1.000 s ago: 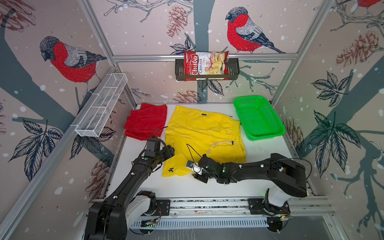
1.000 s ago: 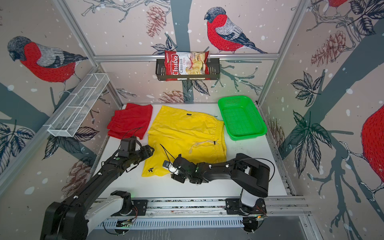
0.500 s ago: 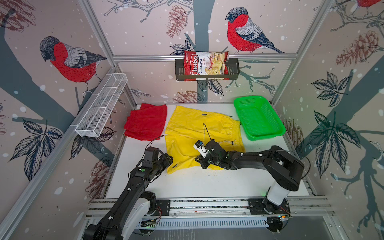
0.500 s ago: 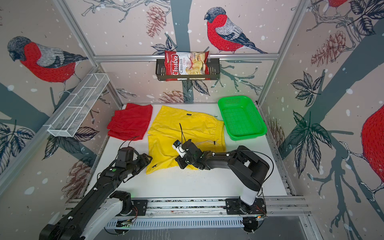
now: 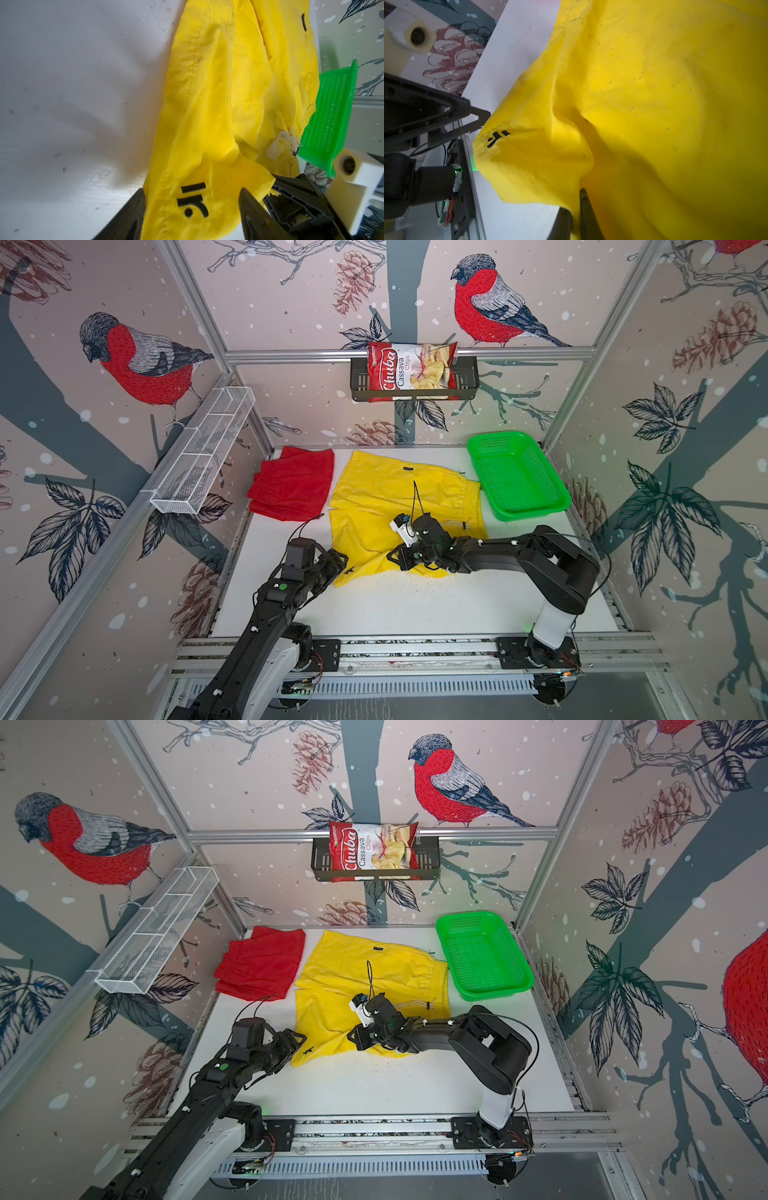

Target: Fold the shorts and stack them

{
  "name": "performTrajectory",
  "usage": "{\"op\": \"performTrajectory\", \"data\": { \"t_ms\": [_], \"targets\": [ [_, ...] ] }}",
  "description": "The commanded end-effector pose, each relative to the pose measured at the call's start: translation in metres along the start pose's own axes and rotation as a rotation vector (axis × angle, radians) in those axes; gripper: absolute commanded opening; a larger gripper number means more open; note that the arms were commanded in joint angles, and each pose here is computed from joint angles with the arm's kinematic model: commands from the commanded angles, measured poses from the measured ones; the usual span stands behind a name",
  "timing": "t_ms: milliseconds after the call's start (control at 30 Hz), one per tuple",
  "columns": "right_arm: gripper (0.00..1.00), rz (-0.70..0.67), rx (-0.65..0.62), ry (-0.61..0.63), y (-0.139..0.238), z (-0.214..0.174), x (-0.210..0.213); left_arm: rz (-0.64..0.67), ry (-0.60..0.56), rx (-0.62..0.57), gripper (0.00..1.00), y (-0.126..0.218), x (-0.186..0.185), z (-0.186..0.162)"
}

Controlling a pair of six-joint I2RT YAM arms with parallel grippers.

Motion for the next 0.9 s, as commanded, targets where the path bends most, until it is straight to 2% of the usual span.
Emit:
{"op": "performTrajectory", "data": {
  "t_ms": [0,133,267,433,700,867],
  "targets": [
    [0.1,0.023,-0.098,-0.029,-0.003,0.025,0.007,0.069,-0.008,-0.054,0.71,0.01,0.003,0.005],
    [0.11,0.03,-0.136,-0.033,-0.011,0.041,0.01,0.094,-0.031,-0.105,0.73,0.02,-0.002,0.012],
    [0.1,0.019,-0.15,-0.036,-0.015,0.048,0.01,0.098,-0.048,-0.104,0.73,0.018,0.0,0.012],
    [0.11,0.025,-0.161,-0.052,-0.015,0.05,0.014,0.077,-0.05,-0.065,0.75,0.013,-0.003,0.009],
    [0.1,0.023,-0.161,-0.057,-0.015,0.049,0.017,-0.03,0.003,-0.008,0.76,0.013,-0.013,-0.001],
    [0.1,0.028,-0.168,-0.057,-0.015,0.05,0.018,-0.024,0.006,-0.005,0.76,0.013,-0.011,-0.003]
  ]
}}
Point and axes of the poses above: each gripper's point midway between its finger pads, its own y axis back along the fingers, its own x axis along the line the jaws close on, z = x × y, the point moved 7 cm from there along y, back along the fingers, and after that the axes turned 1 degree about y, right-handed, at the moved point
